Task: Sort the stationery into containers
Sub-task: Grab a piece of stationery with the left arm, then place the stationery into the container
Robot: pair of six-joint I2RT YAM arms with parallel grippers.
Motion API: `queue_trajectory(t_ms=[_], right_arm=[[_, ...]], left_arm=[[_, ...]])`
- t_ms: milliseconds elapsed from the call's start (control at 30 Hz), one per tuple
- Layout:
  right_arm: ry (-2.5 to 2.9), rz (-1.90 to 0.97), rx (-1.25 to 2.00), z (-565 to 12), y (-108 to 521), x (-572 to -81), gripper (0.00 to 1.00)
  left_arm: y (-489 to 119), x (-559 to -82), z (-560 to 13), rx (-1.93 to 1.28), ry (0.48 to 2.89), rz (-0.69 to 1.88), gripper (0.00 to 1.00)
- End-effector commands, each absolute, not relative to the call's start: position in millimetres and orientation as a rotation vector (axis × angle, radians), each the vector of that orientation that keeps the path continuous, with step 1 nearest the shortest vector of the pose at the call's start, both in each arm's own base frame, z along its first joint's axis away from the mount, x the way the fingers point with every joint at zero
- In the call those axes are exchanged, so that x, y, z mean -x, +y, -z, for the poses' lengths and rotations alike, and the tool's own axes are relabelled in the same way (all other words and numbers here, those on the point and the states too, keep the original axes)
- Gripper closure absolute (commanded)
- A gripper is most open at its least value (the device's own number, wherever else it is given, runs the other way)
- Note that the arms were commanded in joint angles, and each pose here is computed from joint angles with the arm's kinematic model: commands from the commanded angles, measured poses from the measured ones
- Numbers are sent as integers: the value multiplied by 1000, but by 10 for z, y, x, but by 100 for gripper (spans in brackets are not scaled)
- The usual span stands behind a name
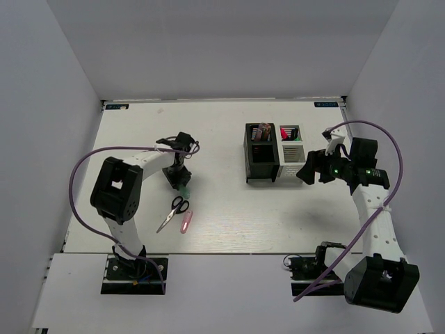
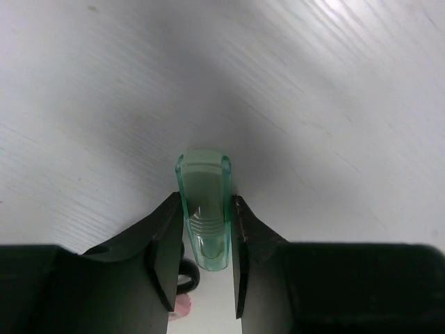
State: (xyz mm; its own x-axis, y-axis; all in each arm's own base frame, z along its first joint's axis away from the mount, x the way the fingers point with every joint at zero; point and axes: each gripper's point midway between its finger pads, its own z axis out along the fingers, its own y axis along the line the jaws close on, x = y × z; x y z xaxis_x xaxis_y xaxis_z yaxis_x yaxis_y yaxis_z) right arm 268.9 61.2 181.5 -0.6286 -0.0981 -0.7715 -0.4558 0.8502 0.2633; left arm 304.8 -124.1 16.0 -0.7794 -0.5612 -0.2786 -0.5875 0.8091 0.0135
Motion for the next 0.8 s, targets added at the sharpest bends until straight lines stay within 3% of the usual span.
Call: queue_trajectory(t_ms=[0, 33, 67, 100, 200, 267, 300, 333, 567, 767], right_arm=[[2160, -580, 460, -1864, 662, -2660, 15], [2153, -596, 475, -1876, 685, -2648, 40], [2141, -622, 502, -1887, 725, -2629, 76], [2140, -648, 506, -1887, 750, -2608, 100], [2119, -686, 532, -1899, 810, -2577, 100], [2108, -687, 540, -1915, 818, -2572, 66], [2109, -692, 540, -1903, 823, -2567, 38], [2102, -690, 541, -1921, 825, -2566, 32], [2102, -689, 542, -1889, 820, -2556, 27], [2095, -672, 553, -1894, 808, -2561, 26]], left_arm=[[-1580, -3327, -692, 616, 2659, 49, 100], [-1764, -3316, -831, 488, 2643, 80, 100], [-1923, -3442, -1116, 430, 2579, 156, 100], [-2006, -3454, -1212, 290, 2563, 173, 100], [-2577, -3449, -1684, -44, 2407, 377, 100], [-3088, -3442, -2115, -181, 2178, 610, 100], [-3293, -3420, -2208, -267, 2087, 680, 100], [-3342, -3436, -2222, -293, 2049, 688, 100], [-4011, -3680, -2653, -379, 1738, 885, 100], [-4494, -3934, -2534, -452, 1717, 923, 100]])
